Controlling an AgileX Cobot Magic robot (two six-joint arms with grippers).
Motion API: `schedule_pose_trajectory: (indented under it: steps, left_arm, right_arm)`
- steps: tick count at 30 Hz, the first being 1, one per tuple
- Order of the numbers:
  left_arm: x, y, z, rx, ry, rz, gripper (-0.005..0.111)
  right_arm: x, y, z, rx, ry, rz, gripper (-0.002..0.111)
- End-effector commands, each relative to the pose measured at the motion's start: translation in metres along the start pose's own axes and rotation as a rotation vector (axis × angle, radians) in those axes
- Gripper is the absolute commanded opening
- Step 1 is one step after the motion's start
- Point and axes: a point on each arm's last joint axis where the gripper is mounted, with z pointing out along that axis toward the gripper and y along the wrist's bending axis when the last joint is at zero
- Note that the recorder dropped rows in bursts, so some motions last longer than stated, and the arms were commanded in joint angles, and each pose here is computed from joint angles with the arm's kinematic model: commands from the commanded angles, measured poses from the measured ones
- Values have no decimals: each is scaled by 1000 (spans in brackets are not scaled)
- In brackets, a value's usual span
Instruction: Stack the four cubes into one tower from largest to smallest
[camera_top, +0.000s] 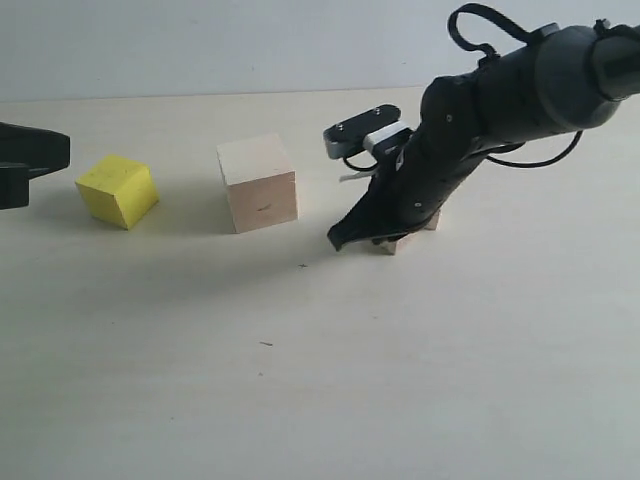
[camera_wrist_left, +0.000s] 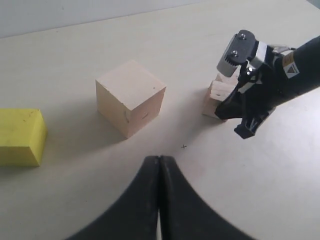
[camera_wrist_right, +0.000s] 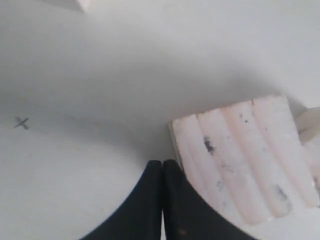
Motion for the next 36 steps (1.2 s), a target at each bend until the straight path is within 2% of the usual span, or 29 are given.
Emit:
schedule_pose_trajectory:
  steps: [1,6,17,21,24,30,33,36]
  left_arm:
    - [-3,-1,1,6,-8,-9,0]
    - [-3,-1,1,6,-8,-9,0]
    - [-5,1,2,-6,-35,-42,0]
    - [-10,10,12,-83,-78,43,4]
    - [-14,19,28,-133,-78,39,13]
    - [-24,34,81,-126,40,-19,42]
    - [-42,44,119,-116,74,-32,41]
    - [-56,52,147,-111,80,-22,27]
  right_arm:
    - [-3,-30,-3,40,-41,68,0]
    - [1,-55,-5,63,-35,129,0]
    - [-6,-45,-22,-3,-87,159,0]
    - [-9,-38,-37,-73,-100,183,0]
    - [-12,-32,-51,-125,-114,174,0]
    - [-13,-27,-74,-158,-133,175,0]
    - [-14,-25,-89,-167,-153,167,0]
    - [-13,-21,-96,-195,-138,172,0]
